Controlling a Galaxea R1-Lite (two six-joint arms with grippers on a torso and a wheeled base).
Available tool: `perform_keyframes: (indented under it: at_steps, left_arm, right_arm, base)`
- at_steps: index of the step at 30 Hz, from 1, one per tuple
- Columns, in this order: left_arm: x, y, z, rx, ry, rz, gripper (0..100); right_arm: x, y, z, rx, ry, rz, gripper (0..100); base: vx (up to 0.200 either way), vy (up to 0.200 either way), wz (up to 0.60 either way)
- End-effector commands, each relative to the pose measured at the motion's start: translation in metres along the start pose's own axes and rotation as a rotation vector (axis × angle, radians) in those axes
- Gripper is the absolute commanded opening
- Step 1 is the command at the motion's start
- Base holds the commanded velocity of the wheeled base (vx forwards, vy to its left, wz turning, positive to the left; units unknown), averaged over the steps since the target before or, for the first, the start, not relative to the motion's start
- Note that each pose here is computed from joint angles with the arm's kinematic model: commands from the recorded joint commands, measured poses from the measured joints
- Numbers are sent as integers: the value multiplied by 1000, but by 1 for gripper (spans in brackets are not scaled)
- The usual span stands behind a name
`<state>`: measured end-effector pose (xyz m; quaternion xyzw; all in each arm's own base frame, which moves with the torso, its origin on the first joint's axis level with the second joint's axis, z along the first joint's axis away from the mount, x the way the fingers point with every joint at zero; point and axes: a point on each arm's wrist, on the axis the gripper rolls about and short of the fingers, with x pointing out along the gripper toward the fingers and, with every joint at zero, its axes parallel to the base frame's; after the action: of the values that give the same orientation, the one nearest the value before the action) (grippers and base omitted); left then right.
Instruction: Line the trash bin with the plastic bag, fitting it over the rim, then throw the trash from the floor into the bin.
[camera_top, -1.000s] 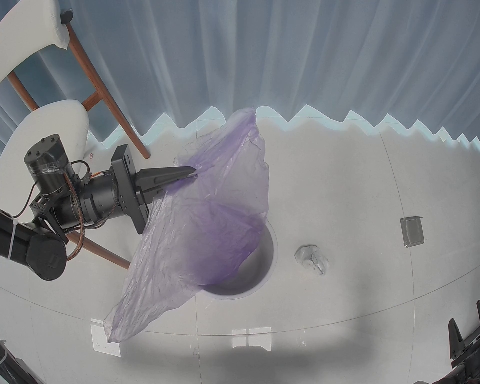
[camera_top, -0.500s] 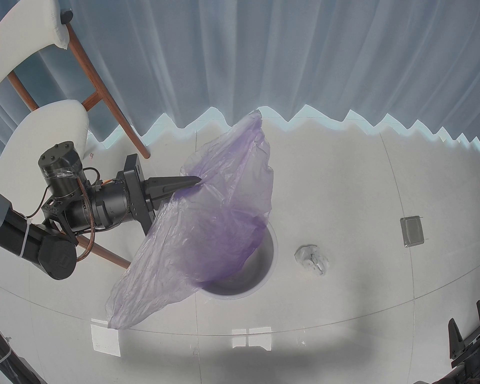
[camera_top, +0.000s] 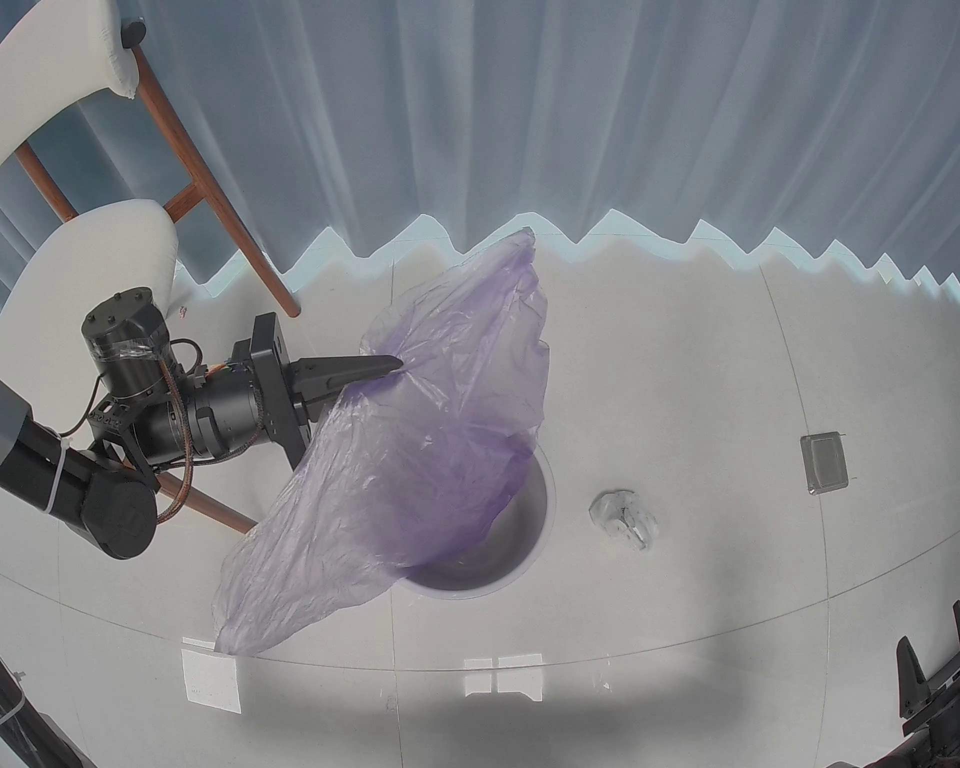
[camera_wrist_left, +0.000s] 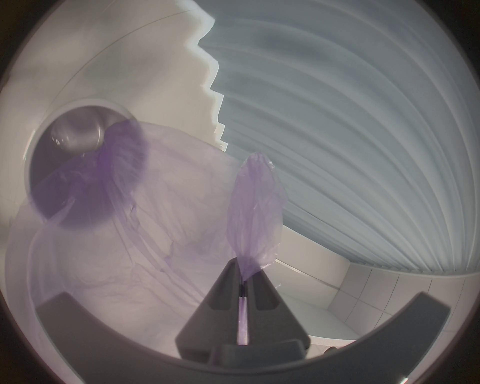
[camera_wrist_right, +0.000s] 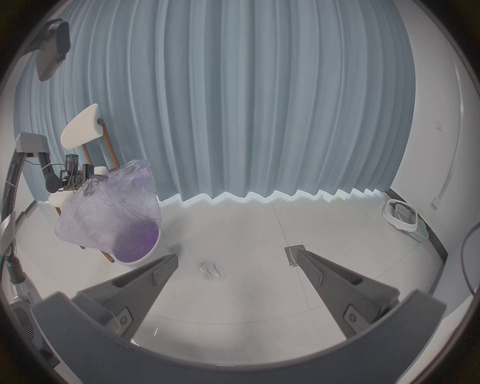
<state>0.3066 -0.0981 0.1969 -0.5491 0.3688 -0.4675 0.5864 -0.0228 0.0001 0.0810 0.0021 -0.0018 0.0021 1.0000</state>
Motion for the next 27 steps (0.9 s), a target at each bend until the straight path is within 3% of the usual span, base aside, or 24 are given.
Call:
perform_keyframes:
  at_steps: [1,6,12,24,27]
  left_arm:
    - [-5,-4,1,26,1,-16,0]
    - [-11,-5,-1,61,78,-29,0]
    - [-12,-2,-2,62,75,-25,0]
    - [-11,-6,-5,140,86,-34,0]
    - [-12,-7,-5,158,106,-43,0]
  right_arm:
    - [0,0,-5,0,-1,0,100]
    - [0,0,-5,0,-1,0,100]
    - [0,0,-5,0,-1,0,100]
    - [0,0,-5,0,-1,0,100]
    - [0,0,-5,0,-1,0,100]
  base:
    - [0,200,0]
    - [0,200,0]
    - [0,200,0]
    - [0,0,0]
    - [200,0,0]
